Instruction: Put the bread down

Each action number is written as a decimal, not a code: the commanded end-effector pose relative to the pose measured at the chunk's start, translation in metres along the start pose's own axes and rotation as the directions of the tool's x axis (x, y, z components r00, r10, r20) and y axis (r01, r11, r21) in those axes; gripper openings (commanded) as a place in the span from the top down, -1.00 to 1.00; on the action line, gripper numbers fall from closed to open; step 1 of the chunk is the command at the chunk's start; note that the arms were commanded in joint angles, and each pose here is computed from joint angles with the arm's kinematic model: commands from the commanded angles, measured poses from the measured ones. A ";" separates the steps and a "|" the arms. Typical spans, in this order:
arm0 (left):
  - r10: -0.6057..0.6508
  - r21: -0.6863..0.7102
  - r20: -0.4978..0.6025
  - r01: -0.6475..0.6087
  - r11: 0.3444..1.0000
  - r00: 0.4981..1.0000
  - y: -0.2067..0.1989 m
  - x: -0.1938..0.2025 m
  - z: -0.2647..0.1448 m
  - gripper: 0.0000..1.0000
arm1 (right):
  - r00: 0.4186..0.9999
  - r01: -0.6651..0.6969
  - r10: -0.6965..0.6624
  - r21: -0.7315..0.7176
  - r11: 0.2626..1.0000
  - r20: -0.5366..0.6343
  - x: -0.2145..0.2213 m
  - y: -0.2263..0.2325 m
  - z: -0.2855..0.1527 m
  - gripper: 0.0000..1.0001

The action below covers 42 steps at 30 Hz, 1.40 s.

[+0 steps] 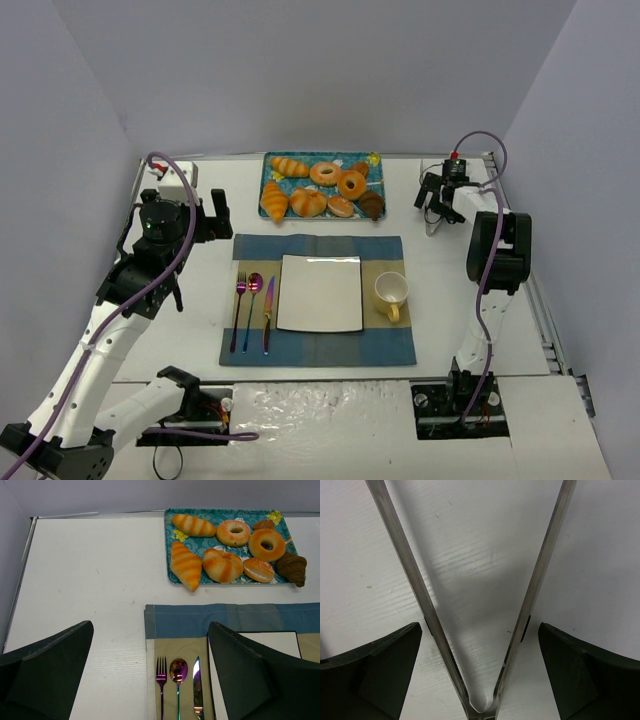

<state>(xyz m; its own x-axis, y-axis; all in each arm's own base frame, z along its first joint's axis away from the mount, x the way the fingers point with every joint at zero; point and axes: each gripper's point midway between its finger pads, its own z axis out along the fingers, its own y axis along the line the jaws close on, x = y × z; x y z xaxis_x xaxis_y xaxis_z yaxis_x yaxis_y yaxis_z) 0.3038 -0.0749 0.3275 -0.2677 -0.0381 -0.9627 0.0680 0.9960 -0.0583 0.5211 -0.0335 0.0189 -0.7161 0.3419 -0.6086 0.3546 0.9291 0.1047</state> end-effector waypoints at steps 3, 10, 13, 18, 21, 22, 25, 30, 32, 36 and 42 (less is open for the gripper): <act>-0.016 0.003 0.097 0.016 1.000 0.995 0.000 -0.029 -0.002 -0.94 | 0.999 -0.004 0.003 0.022 1.000 0.051 -0.021 0.007 -0.003 -1.00; -0.017 0.000 0.100 0.017 1.000 0.995 0.001 -0.029 -0.003 -0.94 | 0.999 0.019 -0.021 0.043 0.999 0.036 -0.015 0.010 0.003 -0.97; -0.017 0.001 0.099 0.017 1.000 0.995 0.000 -0.029 -0.003 -0.94 | 0.999 0.029 -0.031 0.075 0.997 0.032 -0.013 0.007 0.005 -0.96; -0.018 0.003 0.101 0.017 1.000 0.995 0.000 -0.030 -0.003 -0.94 | 0.999 0.036 -0.039 0.118 0.992 0.027 -0.011 0.000 0.006 -0.93; -0.017 0.003 0.100 0.017 1.000 0.995 0.000 -0.029 -0.003 -0.94 | 0.999 0.044 -0.047 0.129 0.991 0.019 -0.008 -0.003 0.006 -0.91; -0.017 0.004 0.100 0.017 1.000 0.995 0.000 -0.029 -0.003 -0.94 | 0.999 0.046 -0.049 0.129 0.991 0.016 -0.007 -0.003 0.007 -0.90; -0.017 0.005 0.100 0.017 1.000 0.995 0.000 -0.029 -0.003 -0.94 | 0.999 0.051 -0.053 0.139 0.989 0.010 -0.004 -0.007 0.008 -0.86; -0.018 0.007 0.097 0.017 1.000 0.995 -0.001 -0.028 -0.002 -0.94 | 0.998 0.065 -0.066 0.153 0.986 0.004 -0.002 -0.011 0.012 -0.82; -0.018 0.008 0.096 0.017 1.000 0.995 -0.001 -0.028 -0.002 -0.94 | 0.998 0.069 -0.071 0.156 0.985 0.003 -0.003 -0.013 0.014 -0.81; -0.018 0.008 0.096 0.017 1.000 0.995 -0.001 -0.028 -0.001 -0.94 | 0.998 0.067 -0.068 0.161 0.985 -0.001 -0.003 -0.017 0.017 -0.79; -0.017 0.008 0.093 0.016 1.000 0.995 -0.001 -0.027 -0.001 -0.94 | 0.998 0.067 -0.064 0.163 0.984 -0.020 0.004 -0.019 0.024 -0.73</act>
<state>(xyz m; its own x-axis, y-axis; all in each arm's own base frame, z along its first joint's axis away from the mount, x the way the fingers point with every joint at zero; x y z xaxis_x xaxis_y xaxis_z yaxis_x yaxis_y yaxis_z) 0.3038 -0.0749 0.3275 -0.2677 -0.0377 -0.9628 0.0683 0.9960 -0.0580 0.5340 -0.0390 0.0129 -0.7149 0.3020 -0.6307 0.3857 0.9226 0.0046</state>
